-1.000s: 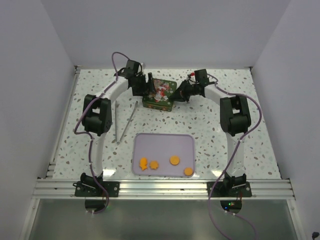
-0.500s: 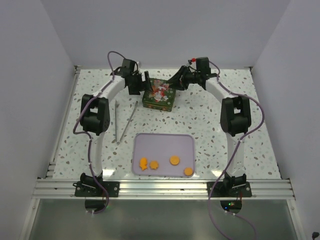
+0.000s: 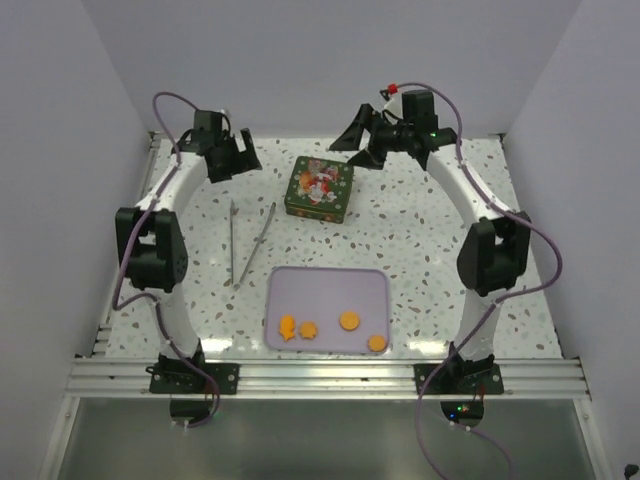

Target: Pack the cookies

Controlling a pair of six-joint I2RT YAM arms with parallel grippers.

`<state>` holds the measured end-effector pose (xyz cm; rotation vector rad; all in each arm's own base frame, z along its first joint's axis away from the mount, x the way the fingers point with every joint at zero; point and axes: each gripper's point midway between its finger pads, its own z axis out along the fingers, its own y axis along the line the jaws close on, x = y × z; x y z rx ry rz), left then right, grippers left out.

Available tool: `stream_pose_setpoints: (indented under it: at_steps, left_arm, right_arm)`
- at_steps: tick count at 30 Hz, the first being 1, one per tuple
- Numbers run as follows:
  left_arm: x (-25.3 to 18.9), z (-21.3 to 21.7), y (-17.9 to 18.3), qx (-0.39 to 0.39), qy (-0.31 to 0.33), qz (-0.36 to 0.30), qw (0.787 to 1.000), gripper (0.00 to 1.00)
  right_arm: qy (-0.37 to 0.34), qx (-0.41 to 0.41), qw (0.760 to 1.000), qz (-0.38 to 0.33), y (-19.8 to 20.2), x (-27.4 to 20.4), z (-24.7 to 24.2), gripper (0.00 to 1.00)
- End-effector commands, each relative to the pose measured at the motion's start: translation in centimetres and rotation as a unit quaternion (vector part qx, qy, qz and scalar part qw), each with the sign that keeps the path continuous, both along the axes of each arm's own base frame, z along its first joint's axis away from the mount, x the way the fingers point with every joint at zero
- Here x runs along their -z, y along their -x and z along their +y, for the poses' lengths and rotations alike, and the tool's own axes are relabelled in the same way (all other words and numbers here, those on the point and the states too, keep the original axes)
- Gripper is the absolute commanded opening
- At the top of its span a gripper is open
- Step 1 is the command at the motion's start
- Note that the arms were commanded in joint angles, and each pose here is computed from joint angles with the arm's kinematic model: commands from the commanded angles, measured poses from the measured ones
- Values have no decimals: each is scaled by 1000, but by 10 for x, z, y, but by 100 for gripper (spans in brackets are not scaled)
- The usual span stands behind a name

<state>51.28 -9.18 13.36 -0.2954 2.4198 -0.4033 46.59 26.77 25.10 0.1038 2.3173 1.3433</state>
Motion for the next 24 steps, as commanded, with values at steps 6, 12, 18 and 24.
stream_pose_setpoints:
  at_steps: [6,12,18,24]
  left_arm:
    - [-113,79,50,-160,-110,-199,960,100]
    - [-120,132,120,-262,-177,-314,895,100]
    - [-81,160,167,-273,-259,-363,853,100]
    - [-16,149,158,-215,-263,-334,879,100]
  right_arm:
    - [140,-22,975,-169,113,-66,-38,96]
    - [165,61,964,-201,167,-64,-82,99]
    - [182,176,933,-256,200,-63,-132,99]
    - [191,179,931,-256,226,-50,-144,99]
